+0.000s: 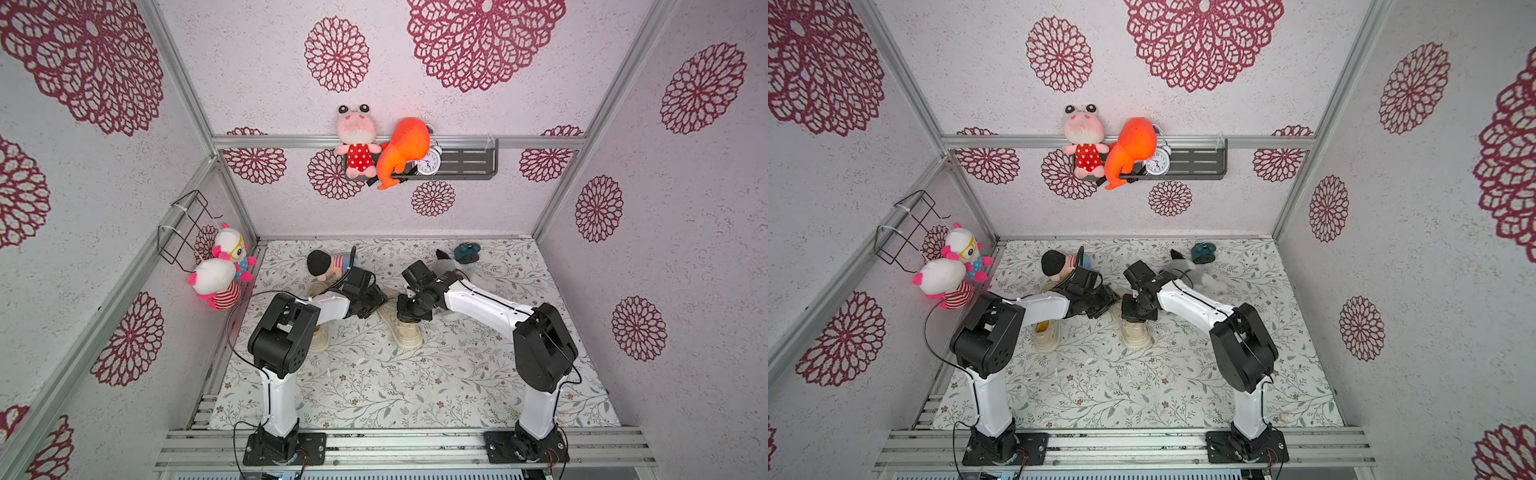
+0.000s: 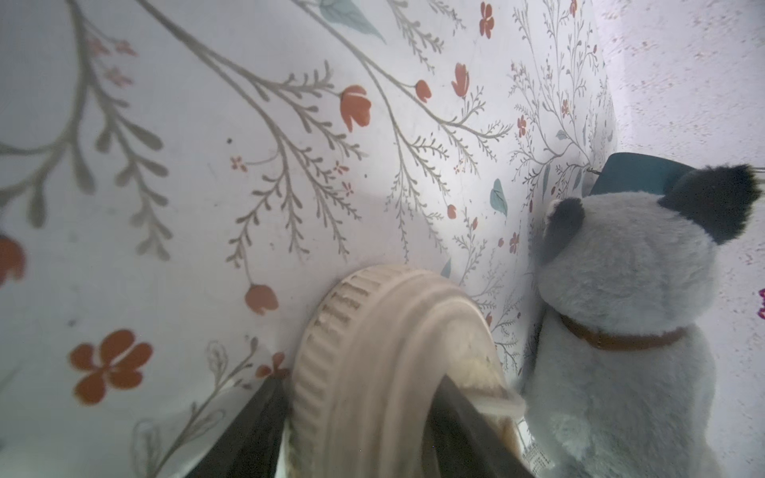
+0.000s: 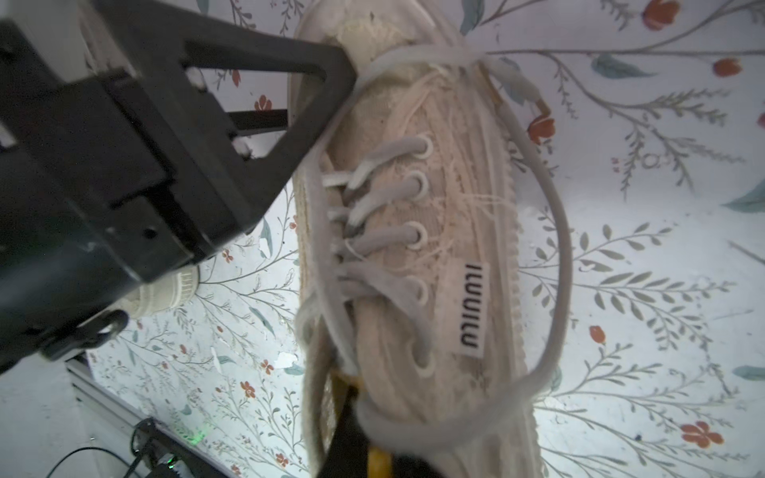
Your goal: Remove the insole from the shoe
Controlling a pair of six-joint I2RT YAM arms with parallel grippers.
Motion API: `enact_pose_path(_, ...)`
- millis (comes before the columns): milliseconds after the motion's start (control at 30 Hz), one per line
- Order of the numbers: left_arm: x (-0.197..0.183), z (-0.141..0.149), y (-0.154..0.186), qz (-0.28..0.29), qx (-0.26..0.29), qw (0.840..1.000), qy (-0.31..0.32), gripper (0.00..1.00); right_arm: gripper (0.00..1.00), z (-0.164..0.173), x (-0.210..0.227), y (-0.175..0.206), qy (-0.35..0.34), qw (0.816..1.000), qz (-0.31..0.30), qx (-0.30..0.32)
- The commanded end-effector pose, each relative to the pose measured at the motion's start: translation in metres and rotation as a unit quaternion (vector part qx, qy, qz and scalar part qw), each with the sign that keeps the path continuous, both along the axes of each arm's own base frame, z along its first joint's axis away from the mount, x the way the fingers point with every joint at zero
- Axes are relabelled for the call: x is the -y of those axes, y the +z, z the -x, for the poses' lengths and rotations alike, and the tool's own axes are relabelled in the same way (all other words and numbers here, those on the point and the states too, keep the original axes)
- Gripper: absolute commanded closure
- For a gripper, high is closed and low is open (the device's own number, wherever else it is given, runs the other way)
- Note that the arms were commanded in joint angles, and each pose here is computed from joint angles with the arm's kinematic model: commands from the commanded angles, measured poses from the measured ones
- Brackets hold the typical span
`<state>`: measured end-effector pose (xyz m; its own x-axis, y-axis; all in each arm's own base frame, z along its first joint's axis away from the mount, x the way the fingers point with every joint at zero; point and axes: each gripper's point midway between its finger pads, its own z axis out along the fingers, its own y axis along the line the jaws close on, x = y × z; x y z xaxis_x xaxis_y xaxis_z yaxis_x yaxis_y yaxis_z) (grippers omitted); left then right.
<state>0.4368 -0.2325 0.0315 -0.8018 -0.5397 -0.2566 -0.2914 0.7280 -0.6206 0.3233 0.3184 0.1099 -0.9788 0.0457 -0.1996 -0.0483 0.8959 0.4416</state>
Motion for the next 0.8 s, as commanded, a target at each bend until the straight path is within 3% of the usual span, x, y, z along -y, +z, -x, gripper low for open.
enact_pose_path(0,-0.026,-0.016,0.037,-0.016,0.084,0.996,0.038,0.35,1.0,-0.017,-0.007,0.042,-0.058,0.996,-0.07,0.022)
enact_pose_path(100,-0.042,-0.002,0.071,-0.041,0.14,0.989,0.039,0.31,1.0,-0.028,-0.007,0.035,-0.113,0.991,-0.076,0.008)
enact_pose_path(167,-0.051,0.018,0.085,-0.091,0.169,0.981,0.03,0.3,1.0,-0.034,-0.01,0.03,-0.145,0.986,-0.082,-0.006)
enact_pose_path(233,-0.055,0.044,0.102,-0.169,0.217,0.961,0.01,0.28,1.0,-0.036,-0.013,0.025,-0.166,0.982,-0.081,-0.026)
enact_pose_path(333,-0.045,0.084,0.115,-0.222,0.269,0.937,-0.029,0.24,1.0,-0.035,-0.015,0.019,-0.182,0.98,-0.07,-0.046)
enact_pose_path(400,-0.036,0.107,0.115,-0.227,0.285,0.93,-0.046,0.02,1.0,-0.034,-0.016,0.016,-0.191,0.978,-0.07,-0.054)
enact_pose_path(600,-0.009,0.149,0.102,-0.203,0.324,0.916,-0.118,0.02,1.0,-0.035,-0.022,0.012,-0.194,0.976,-0.075,-0.07)
enact_pose_path(767,0.016,0.164,0.094,-0.205,0.38,0.889,-0.155,0.02,1.0,-0.034,-0.026,0.011,-0.191,0.975,-0.078,-0.079)
